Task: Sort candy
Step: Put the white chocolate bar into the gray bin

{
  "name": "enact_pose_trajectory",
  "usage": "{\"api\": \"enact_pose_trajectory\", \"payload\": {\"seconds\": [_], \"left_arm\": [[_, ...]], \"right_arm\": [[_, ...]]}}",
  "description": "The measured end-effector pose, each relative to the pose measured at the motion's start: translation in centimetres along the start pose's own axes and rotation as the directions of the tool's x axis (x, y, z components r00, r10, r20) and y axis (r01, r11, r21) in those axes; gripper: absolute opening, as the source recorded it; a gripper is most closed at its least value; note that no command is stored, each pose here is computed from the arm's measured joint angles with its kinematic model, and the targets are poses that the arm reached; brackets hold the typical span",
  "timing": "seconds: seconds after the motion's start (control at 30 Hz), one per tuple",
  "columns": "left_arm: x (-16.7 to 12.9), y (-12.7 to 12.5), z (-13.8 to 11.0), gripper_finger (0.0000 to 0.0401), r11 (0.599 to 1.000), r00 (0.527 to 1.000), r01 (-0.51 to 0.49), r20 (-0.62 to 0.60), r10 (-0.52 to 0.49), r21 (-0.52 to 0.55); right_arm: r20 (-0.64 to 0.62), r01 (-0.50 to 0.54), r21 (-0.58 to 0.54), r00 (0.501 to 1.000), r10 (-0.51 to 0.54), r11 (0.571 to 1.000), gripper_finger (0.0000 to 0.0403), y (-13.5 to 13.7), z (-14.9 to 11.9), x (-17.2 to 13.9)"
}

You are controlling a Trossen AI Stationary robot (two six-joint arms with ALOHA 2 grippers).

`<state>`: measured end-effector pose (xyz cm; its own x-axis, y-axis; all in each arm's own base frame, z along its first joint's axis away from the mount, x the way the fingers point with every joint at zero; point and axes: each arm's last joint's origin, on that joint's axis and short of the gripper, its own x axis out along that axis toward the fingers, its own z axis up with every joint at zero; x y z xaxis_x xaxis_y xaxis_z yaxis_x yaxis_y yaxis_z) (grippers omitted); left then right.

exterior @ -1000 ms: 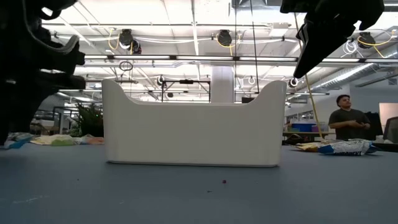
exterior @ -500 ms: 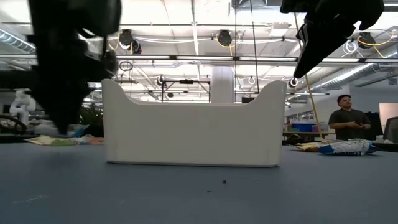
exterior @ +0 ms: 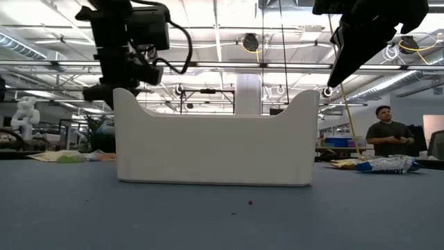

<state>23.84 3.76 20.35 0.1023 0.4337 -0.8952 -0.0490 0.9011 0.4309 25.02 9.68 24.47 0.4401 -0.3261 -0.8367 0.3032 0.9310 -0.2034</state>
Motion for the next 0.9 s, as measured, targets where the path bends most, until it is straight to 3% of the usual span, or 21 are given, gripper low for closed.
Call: {"api": "enact_pose_trajectory", "payload": {"seconds": [0.3, 0.6, 0.77, 0.9], "left_arm": [[-0.8, 3.9, 1.5, 0.003, 0.995, 0.981, -0.036, 0.187, 0.052, -0.089], [-2.7, 11.5, 4.3, 0.0004, 0.965, 0.865, -0.057, 0.471, 0.175, -0.255], [-2.1, 15.1, 6.6, 0.0004, 0.958, 0.829, -0.089, 0.513, 0.223, -0.273], [0.0, 17.2, 8.8, 0.0004, 0.966, 0.835, -0.04, 0.522, 0.172, -0.255]], "right_arm": [[0.001, 0.0, -0.008, 1.0, 0.0, 1.0, 0.0, 0.0, 0.0, 0.0], [0.001, 0.0, -0.009, 1.0, 0.0, 1.0, 0.0, 0.0, 0.0, 0.0], [0.002, 0.0, -0.015, 1.0, 0.0, 1.0, 0.0, 0.0, 0.0, 0.0], [0.003, -0.001, -0.01, 1.0, 0.001, 1.0, 0.0, 0.0, 0.0, 0.0]]}}
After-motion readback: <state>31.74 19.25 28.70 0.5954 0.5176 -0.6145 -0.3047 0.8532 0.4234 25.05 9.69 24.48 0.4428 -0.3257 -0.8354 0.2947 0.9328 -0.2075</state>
